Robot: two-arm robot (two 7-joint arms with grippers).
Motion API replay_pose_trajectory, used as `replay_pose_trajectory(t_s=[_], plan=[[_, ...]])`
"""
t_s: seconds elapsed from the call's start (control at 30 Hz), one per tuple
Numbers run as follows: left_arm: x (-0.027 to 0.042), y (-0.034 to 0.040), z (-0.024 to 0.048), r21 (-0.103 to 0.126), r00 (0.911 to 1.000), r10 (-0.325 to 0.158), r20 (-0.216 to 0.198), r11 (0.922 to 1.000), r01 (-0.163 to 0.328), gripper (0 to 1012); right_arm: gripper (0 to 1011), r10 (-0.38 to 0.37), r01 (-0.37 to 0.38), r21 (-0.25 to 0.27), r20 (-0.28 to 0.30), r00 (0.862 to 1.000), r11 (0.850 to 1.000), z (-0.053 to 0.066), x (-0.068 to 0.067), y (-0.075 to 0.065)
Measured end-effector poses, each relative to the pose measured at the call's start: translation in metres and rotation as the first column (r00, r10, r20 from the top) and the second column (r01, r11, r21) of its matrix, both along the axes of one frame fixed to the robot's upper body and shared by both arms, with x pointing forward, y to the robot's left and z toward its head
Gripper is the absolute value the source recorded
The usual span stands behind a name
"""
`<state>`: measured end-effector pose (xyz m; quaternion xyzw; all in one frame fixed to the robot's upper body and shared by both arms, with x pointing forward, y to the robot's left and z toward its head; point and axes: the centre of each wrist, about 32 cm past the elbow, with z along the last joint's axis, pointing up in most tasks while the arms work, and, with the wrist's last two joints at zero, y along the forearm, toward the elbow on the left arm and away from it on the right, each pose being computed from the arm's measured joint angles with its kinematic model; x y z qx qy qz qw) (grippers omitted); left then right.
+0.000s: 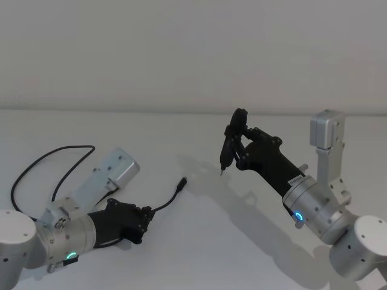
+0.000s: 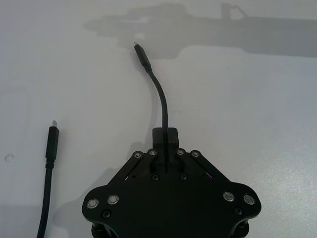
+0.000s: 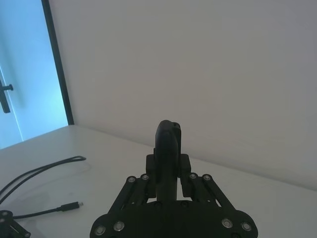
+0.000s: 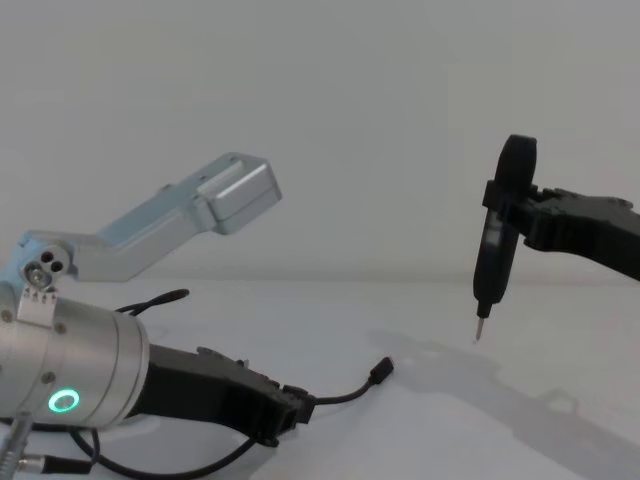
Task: Pick up the data cable with the one hand.
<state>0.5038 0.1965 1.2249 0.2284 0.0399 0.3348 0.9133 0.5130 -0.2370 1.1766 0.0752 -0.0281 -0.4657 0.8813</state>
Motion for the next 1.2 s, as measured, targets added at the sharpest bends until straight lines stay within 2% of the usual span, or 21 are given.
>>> replay_pose_trajectory(t_s=[0.47, 1.2], plan=[[-0.0011, 0.0011, 0.0001, -0.007, 0.9983, -0.057, -0.003, 0.9983, 0.057, 41, 274, 0.015, -0.015, -0.005, -0.003, 1.0, 1.0, -0.003, -0.002, 0.001], [-0.0019, 0.0013, 0.0004, -0.011, 0.9961, -0.088, -0.005, 0.9961, 0.088, 40, 274, 0.051, -0.051, -0.025, -0.016, 0.999, 0.998, -0.01, -0.001, 0.014]])
